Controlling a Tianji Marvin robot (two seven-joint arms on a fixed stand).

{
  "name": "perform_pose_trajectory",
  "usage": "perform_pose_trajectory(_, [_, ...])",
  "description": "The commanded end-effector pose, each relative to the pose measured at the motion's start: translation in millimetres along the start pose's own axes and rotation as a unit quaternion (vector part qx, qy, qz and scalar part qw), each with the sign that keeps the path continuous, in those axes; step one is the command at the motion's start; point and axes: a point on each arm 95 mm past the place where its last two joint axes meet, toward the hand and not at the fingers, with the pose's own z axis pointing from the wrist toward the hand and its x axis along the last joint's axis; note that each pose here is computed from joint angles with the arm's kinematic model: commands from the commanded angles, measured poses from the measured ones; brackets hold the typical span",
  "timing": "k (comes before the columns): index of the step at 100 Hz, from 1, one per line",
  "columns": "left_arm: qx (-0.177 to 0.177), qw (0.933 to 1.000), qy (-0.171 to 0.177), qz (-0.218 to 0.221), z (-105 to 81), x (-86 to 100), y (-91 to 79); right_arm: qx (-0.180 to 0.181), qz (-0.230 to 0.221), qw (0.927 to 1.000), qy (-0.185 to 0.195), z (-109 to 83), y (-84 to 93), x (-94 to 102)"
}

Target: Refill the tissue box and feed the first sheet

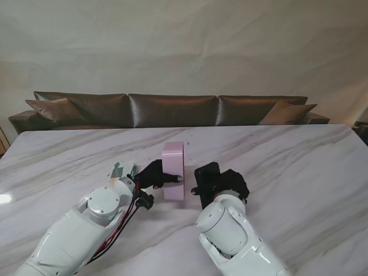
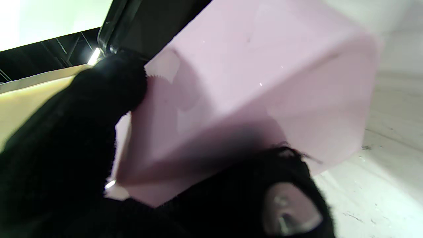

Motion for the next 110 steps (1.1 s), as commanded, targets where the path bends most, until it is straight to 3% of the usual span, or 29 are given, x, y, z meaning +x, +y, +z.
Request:
perform_pose_trajectory(1, [-0.004,1.0000,0.003,0.000,-1.7,3.0,1.1,0.007,-0.013,0.9999,0.004,0.8,2.0,-3.1])
perform_pose_trajectory(21, [0.000,1.0000,0.005,0.004,-5.1,4.8,1.0,0.006,-0.086,0.9959,0.027,10.6,8.4,-13.2])
perform_pose_trajectory(46, [0.005,1.0000,0.006,0.005,-7.8,5.3,-0.2,0.012,-0.176,0.9837,0.036,22.5,10.3,-31.1])
perform_pose_trajectory(78, [0.007,0.9999,0.006,0.006,-9.6,3.3,-1.0,0.030,-0.275,0.9595,0.051,44.9,0.4,-56.5])
perform_pose_trajectory(110, [0.010,0.9999,0.003,0.005,-11.3,1.6,-1.5,0.037,-0.351,0.9319,0.085,49.0,-5.4,-68.4])
